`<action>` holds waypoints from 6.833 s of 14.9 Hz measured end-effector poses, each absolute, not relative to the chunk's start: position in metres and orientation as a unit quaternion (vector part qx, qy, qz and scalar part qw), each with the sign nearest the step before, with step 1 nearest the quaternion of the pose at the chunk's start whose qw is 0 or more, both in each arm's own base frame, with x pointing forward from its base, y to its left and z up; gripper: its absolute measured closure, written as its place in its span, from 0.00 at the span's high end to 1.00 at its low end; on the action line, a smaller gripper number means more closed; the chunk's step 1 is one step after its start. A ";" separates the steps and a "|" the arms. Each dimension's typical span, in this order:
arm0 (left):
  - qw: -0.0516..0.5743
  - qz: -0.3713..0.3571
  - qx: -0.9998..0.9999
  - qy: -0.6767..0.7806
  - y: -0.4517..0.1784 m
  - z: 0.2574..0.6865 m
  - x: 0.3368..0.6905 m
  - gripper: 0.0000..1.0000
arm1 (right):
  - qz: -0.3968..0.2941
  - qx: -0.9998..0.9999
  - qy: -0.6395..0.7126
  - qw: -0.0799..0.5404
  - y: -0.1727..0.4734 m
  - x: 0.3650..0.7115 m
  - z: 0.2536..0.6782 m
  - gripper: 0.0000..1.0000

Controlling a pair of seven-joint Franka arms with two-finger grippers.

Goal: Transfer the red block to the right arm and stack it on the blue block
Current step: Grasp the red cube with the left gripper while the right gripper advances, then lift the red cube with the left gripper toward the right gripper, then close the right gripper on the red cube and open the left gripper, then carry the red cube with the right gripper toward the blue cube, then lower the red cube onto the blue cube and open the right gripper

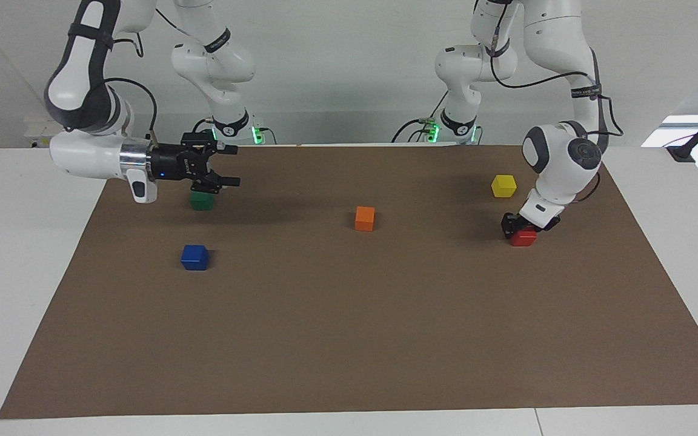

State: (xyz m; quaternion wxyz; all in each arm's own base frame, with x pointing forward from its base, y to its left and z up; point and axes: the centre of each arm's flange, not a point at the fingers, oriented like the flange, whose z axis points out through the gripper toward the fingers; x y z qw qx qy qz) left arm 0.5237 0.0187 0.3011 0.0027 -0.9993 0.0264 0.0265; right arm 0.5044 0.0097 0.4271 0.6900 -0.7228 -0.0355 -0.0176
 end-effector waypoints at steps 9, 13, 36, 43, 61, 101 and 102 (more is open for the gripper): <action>-0.033 0.085 -0.980 -0.175 0.009 0.461 0.574 0.54 | -0.019 -0.520 -0.042 0.853 0.124 0.499 0.394 1.00; -0.091 0.102 -0.941 -0.311 -0.053 0.537 0.565 0.54 | 0.004 -0.477 -0.044 0.878 0.171 0.485 0.374 1.00; -0.141 0.219 -0.665 -0.700 -0.364 0.573 0.419 0.54 | 0.055 -0.369 -0.009 0.928 0.293 0.467 0.297 1.00; -0.149 0.216 -0.650 -0.713 -0.366 0.569 0.418 0.54 | 0.061 -0.354 -0.017 0.933 0.305 0.458 0.295 1.00; -0.153 0.217 -0.644 -0.717 -0.360 0.563 0.411 0.55 | 0.081 -0.324 -0.025 0.942 0.312 0.447 0.299 0.61; 0.056 0.042 -0.996 -0.049 -0.006 0.595 0.532 1.00 | 0.026 -0.997 -0.018 0.071 -0.011 0.574 0.422 0.56; 0.040 0.032 -0.997 -0.055 0.002 0.596 0.535 1.00 | 0.018 -0.998 -0.017 0.059 -0.013 0.575 0.417 0.56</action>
